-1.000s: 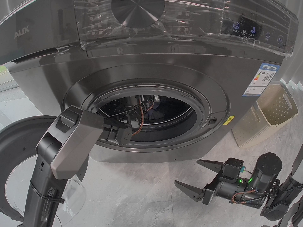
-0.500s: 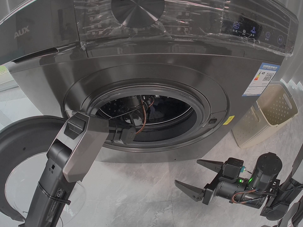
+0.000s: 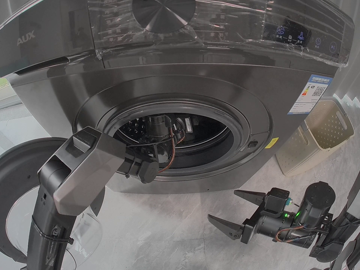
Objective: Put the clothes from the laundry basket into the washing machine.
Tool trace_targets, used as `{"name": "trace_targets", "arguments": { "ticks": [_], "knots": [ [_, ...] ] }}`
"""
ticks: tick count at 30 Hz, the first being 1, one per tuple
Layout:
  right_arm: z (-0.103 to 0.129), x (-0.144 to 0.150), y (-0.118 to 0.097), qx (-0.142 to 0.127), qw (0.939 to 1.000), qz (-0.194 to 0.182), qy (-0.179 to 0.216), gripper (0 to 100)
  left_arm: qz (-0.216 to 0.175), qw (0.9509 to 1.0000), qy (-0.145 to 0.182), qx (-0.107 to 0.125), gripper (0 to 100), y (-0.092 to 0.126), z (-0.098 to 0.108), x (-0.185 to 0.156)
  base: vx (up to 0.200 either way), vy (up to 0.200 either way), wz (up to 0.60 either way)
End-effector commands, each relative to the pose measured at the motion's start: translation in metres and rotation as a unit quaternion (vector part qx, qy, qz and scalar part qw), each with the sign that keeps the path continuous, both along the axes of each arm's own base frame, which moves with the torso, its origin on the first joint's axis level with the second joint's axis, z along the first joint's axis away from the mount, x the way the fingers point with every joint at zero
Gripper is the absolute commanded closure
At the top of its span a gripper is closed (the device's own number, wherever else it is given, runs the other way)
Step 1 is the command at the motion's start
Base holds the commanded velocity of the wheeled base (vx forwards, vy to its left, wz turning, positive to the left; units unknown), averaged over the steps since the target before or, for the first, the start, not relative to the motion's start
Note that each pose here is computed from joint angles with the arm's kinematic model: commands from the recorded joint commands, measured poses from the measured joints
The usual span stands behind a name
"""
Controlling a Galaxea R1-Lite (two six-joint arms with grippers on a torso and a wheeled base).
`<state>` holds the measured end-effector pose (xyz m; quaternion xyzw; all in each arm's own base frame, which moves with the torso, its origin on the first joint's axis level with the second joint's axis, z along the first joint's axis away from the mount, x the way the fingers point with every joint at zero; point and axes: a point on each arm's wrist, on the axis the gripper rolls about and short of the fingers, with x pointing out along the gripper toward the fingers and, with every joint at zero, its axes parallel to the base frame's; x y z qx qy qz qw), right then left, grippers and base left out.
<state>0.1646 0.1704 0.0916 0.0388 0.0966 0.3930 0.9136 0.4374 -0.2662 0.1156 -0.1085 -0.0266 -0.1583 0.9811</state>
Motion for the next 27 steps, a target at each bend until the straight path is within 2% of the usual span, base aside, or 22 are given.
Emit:
{"name": "trace_targets", "arguments": {
  "ticks": [1, 2, 5, 6, 8, 11, 12, 16, 21, 23, 24, 27],
  "knots": [
    [-0.001, -0.001, -0.002, -0.002, 1.0, -0.001, 0.002, 0, -0.056, 0.9972, 0.035, 0.033, 0, 0.004, 0.025, -0.065, 0.0, 0.0, 0.0],
    [-0.001, -0.001, -0.002, -0.003, 1.0, -0.001, 0.003, 0, -0.074, 0.9946, 0.052, 0.051, 0, 0.006, 0.022, -0.085, 0.0, 0.0, 0.0],
    [-0.003, -0.001, -0.005, -0.006, 0.9999, -0.005, 0.006, 0, -0.106, 0.9882, 0.079, 0.076, 0, 0.006, 0.007, -0.116, 0.0, 0.0, 0.0],
    [-0.003, -0.001, -0.005, -0.006, 0.9999, -0.005, 0.006, 0, -0.108, 0.9879, 0.08, 0.077, 0, 0.005, 0.006, -0.118, 0.0, 0.0, 0.0],
    [-0.003, -0.001, -0.005, -0.007, 0.9999, -0.005, 0.007, 0, -0.124, 0.9857, 0.08, 0.081, 0, 0.01, -0.001, -0.143, 0.0, 0.0, 0.0],
    [-0.003, -0.001, -0.006, -0.007, 0.9999, -0.007, 0.007, 0, -0.135, 0.9819, 0.086, 0.102, 0, 0.021, -0.009, -0.163, 0.0, 0.0, 0.0],
    [-0.002, -0.003, -0.007, -0.007, 0.9999, -0.007, 0.007, 0, -0.145, 0.9789, 0.092, 0.111, 0, 0.026, -0.011, -0.175, 0.0, 0.0, 0.0],
    [0.002, -0.007, -0.012, -0.003, 1.0, -0.008, 0.002, 0, -0.171, 0.9731, 0.1, 0.118, 0, 0.039, -0.012, -0.212, 0.0, 0.0, 0.0],
    [0.018, -0.02, -0.026, 0.018, 0.9995, -0.012, -0.022, 0, -0.203, 0.9695, 0.082, 0.11, 0, 0.059, 0.004, -0.261, 0.0, 0.0, 0.0],
    [0.019, -0.021, -0.027, 0.02, 0.9994, -0.012, -0.024, 0, -0.205, 0.9694, 0.081, 0.109, 0, 0.062, 0.005, -0.264, 0.0, 0.0, 0.0],
    [0.023, -0.026, -0.034, 0.026, 0.9991, -0.014, -0.029, 0, -0.206, 0.9704, 0.072, 0.102, 0, 0.074, 0.013, -0.275, 0.0, 0.0, 0.0],
    [0.023, -0.03, -0.039, 0.026, 0.9991, -0.018, -0.028, 0, -0.207, 0.9713, 0.066, 0.097, 0, 0.084, 0.018, -0.282, 0.0, 0.0, 0.0]
  ]
}}
